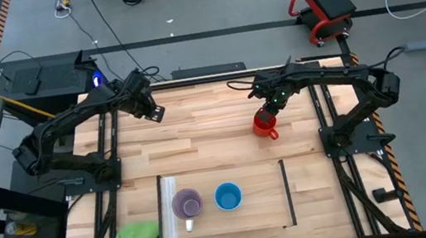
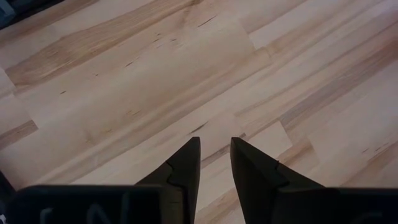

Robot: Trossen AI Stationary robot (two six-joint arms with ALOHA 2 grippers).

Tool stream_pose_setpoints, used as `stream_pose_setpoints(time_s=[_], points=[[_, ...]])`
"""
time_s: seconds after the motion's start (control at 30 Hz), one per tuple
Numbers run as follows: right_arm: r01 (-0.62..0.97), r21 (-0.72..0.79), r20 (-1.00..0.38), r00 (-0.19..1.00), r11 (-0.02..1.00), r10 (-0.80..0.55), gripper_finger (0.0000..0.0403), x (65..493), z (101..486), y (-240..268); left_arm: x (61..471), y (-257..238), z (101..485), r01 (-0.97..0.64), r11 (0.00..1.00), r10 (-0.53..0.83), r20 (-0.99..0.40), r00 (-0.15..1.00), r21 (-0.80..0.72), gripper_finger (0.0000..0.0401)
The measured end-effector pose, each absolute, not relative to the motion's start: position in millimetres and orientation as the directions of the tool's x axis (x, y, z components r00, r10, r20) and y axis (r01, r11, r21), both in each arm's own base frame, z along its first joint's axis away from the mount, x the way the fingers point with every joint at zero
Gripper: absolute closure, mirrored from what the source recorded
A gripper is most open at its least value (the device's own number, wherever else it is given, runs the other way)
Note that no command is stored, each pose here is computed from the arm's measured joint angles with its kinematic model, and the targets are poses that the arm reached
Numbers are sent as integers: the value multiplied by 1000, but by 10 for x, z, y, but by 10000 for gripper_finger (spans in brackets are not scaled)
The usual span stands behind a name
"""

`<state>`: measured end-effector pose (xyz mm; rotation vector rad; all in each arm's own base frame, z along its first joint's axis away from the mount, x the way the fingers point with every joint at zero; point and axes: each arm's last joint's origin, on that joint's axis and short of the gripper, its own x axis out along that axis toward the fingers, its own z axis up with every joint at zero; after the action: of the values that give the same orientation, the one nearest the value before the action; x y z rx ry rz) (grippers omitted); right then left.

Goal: Stack small to large cups/mugs on shelf
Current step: Put the red mug on the shelf

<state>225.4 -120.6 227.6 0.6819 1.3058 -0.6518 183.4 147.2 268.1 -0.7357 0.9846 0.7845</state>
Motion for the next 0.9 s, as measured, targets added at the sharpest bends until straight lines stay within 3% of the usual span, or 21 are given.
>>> stream_pose_setpoints(time_s=[0.37, 0.9], points=[[784, 77, -993, 113, 615, -20, 328, 2167, 2009, -1155, 1835, 1472, 2681, -837, 517, 233, -911, 339, -179, 301], [854, 122, -984, 171, 506, -53, 343, 2246, 2118, -1199, 1835, 1472, 2681, -838, 515, 233, -912, 339, -180, 302]])
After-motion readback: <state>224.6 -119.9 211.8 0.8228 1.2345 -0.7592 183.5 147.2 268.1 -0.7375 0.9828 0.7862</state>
